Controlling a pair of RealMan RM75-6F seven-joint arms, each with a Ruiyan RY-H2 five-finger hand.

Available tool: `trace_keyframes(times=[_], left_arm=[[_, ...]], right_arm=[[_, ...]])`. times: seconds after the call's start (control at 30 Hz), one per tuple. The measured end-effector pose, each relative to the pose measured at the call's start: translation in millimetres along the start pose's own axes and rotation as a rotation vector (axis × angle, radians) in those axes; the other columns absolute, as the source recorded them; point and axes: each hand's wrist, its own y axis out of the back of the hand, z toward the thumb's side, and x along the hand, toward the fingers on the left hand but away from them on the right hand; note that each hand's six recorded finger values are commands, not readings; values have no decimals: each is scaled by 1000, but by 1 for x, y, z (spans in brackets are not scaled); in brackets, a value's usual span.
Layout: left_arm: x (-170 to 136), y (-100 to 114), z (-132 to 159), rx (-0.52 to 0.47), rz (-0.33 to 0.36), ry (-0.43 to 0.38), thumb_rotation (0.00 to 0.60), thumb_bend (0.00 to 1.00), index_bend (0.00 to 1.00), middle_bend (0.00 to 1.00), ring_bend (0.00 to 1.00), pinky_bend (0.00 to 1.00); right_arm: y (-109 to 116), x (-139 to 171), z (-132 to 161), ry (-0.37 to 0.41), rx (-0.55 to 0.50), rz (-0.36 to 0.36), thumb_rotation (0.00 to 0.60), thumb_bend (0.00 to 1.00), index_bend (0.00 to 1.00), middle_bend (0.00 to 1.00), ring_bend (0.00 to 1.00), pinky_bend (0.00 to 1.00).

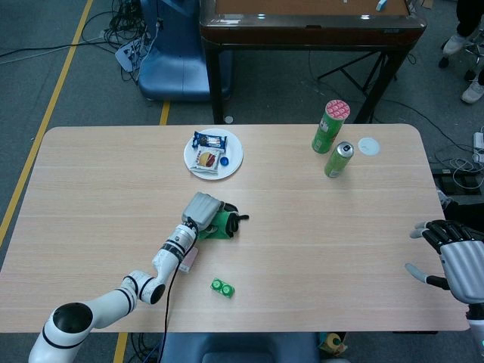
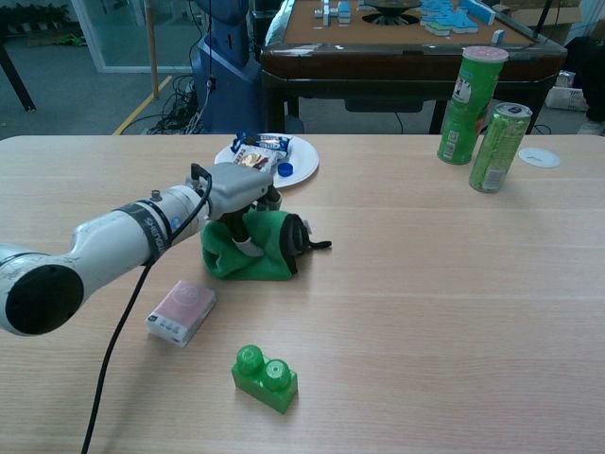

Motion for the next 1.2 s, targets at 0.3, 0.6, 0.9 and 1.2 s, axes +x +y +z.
trace_keyframes(times=[0.3, 0.6, 0.9, 1.2], left_arm=[[-14, -3, 62, -149, -39, -142, 600, 163, 530, 568, 588, 746], [-19, -7, 96, -176, -61, -208, 600, 163, 531, 568, 588, 740], [-8, -16, 71, -2, -36, -150, 600, 163, 531, 568, 588, 734], [5, -7, 18, 115, 5, -28, 600, 163, 531, 568, 588, 730]], right_arm=[[1, 2, -1, -4, 1, -2, 600, 212, 394, 345, 252, 227], [1, 3, -1, -7, 0, -3, 600, 211, 394, 345, 252, 227], [1, 3, -1, -8, 0, -4, 600, 212, 394, 345, 252, 227], [1, 2, -1, -3, -3, -6, 600, 212, 394, 345, 252, 227]])
